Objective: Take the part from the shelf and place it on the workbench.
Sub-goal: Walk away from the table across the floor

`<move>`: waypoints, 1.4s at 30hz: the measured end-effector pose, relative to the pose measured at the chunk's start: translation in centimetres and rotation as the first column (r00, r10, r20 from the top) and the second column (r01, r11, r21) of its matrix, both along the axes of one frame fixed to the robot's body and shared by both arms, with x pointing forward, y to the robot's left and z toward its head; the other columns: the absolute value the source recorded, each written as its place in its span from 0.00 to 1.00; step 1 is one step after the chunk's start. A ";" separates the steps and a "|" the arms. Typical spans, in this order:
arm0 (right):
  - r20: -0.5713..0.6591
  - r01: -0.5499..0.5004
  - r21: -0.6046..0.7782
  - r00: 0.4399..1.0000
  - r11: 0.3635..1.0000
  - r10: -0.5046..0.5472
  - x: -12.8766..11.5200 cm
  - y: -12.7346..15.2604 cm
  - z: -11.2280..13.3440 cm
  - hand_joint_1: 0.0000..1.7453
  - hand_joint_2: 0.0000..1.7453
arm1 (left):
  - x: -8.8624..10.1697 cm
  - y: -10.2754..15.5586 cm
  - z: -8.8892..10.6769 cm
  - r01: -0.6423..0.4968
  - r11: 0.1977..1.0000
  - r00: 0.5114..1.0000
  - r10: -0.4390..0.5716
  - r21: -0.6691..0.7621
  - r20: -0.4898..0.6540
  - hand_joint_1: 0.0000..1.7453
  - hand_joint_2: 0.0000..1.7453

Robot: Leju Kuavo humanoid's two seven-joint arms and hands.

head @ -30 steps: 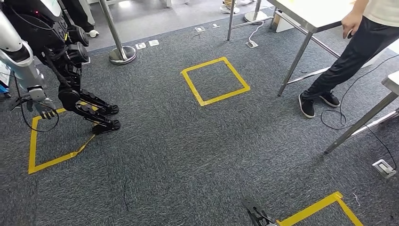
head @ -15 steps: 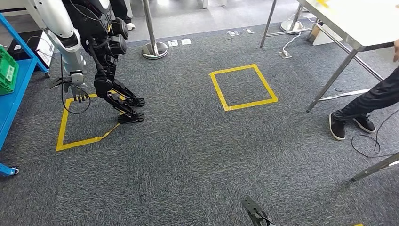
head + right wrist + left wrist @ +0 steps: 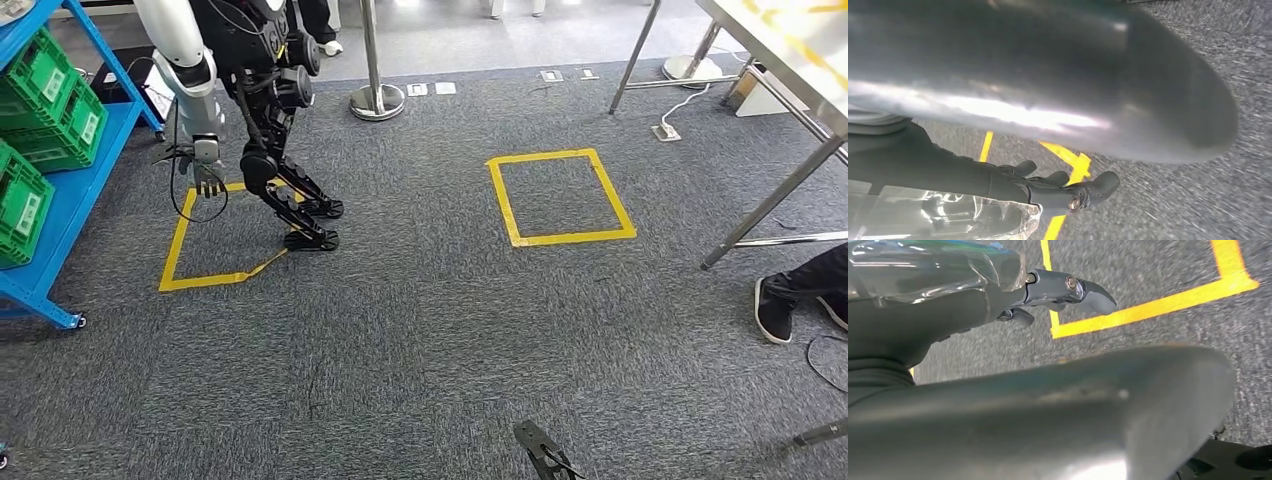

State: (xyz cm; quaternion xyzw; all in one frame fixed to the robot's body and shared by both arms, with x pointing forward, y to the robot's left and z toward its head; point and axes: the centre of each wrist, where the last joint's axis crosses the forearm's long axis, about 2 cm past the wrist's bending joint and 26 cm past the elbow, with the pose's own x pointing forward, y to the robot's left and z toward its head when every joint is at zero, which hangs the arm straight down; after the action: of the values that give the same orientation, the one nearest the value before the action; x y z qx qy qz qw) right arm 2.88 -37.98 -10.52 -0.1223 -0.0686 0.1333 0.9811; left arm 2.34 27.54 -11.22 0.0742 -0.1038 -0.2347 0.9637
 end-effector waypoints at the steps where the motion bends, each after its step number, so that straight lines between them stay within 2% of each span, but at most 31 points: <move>1: 0.001 0.001 0.001 1.000 1.000 -0.001 0.0 0.1 0.0 0.00 0.00 | 0.0 0.0 0.0 -0.001 1.000 1.000 0.001 0.000 -0.001 0.00 0.00; 8: 0.007 0.003 0.014 1.000 1.000 -0.003 0.1 0.8 -0.1 0.00 0.00 | -0.1 0.6 0.0 -0.006 1.000 1.000 0.006 0.009 -0.003 0.00 0.00; 25: 0.002 0.002 0.007 1.000 1.000 -0.002 -0.1 0.4 -0.1 0.00 0.00 | -0.5 0.4 -0.1 -0.005 1.000 1.000 0.005 0.005 -0.014 0.00 0.00; 42: -0.002 0.000 0.009 1.000 1.000 0.000 -0.3 0.6 -0.1 0.00 0.00 | 0.0 0.6 0.0 -0.004 1.000 1.000 0.004 0.008 -0.005 0.00 0.00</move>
State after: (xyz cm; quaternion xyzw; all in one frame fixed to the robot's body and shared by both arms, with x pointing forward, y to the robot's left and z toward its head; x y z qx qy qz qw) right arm 2.55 -37.38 -10.65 -0.1176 -0.0684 0.1328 0.9818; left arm 2.30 28.10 -11.24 0.0776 -0.1002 -0.2331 0.9641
